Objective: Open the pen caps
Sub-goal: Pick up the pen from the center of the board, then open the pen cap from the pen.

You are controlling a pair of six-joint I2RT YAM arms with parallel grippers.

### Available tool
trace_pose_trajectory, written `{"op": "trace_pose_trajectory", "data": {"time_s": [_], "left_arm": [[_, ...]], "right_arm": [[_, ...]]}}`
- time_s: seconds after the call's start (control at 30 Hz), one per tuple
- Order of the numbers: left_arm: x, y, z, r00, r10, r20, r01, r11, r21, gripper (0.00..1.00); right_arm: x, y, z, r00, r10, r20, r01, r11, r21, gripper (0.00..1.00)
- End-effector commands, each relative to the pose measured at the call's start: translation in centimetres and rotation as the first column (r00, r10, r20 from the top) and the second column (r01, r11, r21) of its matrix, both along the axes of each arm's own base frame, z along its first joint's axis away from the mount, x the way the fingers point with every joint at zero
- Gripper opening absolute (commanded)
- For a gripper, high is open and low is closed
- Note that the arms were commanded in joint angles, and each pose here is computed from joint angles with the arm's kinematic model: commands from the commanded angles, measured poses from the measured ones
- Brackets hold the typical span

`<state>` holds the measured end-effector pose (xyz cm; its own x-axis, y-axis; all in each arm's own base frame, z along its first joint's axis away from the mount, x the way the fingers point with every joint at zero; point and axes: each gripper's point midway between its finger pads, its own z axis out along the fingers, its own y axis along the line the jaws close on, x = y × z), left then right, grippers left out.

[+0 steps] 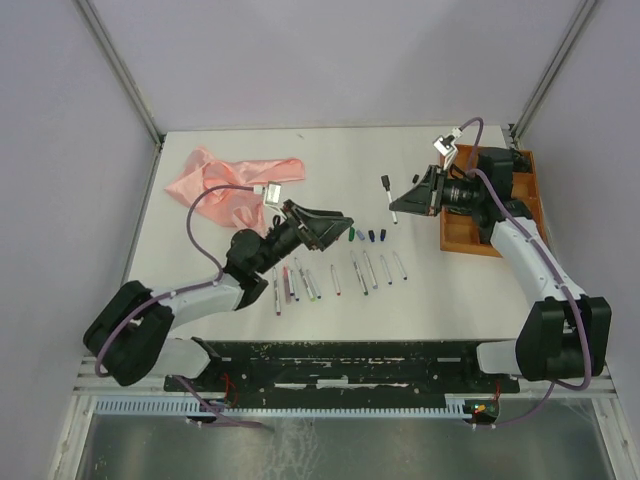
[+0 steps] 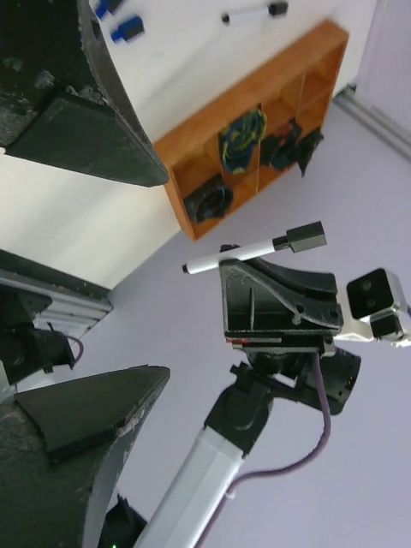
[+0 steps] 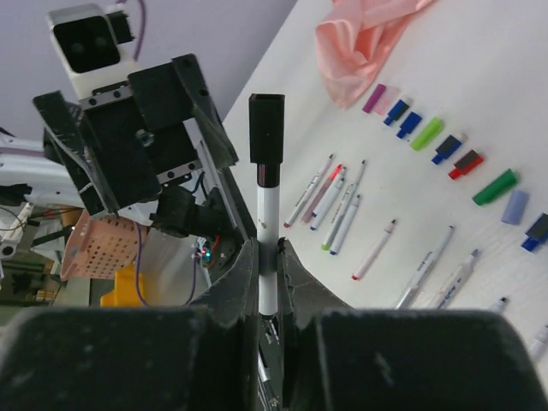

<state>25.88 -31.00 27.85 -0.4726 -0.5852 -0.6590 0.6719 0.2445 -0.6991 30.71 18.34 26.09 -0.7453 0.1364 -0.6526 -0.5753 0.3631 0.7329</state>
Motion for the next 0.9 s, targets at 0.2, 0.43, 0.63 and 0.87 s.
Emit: {"op": "trace_pose_trajectory", "data": {"time_s": [0.2,0.43,0.63,0.87], "left_arm": [[0.9,-3.3,7.5,0.976,-0.169,0.137,0.194,0.962,-0.193,0.9],[1.9,-4.4,8.8,0.97,-0.194,0.147,0.224,0.948,-0.226,0.79],[1.2,-4.8,9.4,0.953,-0.252,0.168,0.289,0.922,-0.257,0.61],[0.8,-5.1,9.2,0.94,-0.298,0.165,0.334,0.902,-0.274,0.44]], "right_arm": [[-4.5,2.6,6.4,0.963,0.182,0.196,-0.203,0.975,0.092,0.0],[-5.6,3.8,6.3,0.952,0.236,0.196,-0.257,0.962,0.091,0.0],[-5.9,4.3,5.7,0.947,0.263,0.188,-0.28,0.957,0.076,0.0],[-5.7,4.5,4.9,0.947,0.27,0.174,-0.284,0.957,0.062,0.0]]}}
